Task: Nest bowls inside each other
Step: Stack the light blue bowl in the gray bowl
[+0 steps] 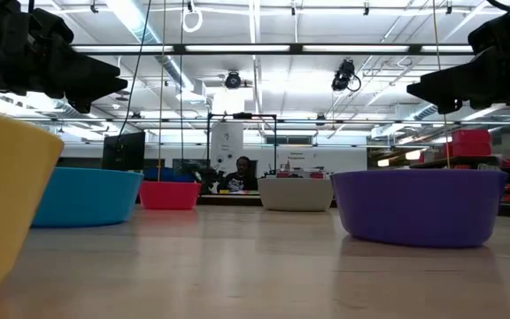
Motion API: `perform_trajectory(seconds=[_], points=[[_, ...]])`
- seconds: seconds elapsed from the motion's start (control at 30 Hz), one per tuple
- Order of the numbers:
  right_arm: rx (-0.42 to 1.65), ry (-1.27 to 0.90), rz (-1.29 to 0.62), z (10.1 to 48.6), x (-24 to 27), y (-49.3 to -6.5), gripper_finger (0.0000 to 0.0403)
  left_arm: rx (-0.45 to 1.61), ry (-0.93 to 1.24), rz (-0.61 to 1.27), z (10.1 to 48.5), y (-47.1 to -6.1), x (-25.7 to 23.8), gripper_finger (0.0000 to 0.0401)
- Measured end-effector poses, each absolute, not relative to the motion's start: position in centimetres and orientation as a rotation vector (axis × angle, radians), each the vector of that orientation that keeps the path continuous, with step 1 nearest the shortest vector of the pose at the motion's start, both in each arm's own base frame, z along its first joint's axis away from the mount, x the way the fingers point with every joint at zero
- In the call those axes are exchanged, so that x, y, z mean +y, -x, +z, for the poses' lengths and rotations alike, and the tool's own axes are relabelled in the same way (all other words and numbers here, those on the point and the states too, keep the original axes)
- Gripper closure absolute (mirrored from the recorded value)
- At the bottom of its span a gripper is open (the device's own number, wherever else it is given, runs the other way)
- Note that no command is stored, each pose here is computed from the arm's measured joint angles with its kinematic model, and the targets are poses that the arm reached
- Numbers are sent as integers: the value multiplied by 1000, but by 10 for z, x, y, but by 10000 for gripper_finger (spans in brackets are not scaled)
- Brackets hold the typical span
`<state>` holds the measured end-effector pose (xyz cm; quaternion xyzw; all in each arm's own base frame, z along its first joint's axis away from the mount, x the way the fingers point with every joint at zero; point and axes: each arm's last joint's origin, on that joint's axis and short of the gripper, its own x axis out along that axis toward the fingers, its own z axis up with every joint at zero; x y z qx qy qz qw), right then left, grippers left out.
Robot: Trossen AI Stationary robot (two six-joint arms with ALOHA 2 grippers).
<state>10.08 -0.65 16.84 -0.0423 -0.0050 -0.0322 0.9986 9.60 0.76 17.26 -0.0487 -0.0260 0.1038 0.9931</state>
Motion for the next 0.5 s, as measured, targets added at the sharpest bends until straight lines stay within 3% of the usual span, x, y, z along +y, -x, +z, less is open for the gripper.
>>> perform_trajectory(seconds=[0.2,0.3,0.5], points=[[-34,-16,-90,170,-7,-101,218,-62,116,241,173,-96,9,218],[-39,-128,-201,170,-11,-100,224,-66,140,240,173,-96,9,218],[69,-109,-262,160,-12,-104,230,-43,72,265,172,-97,9,218]])
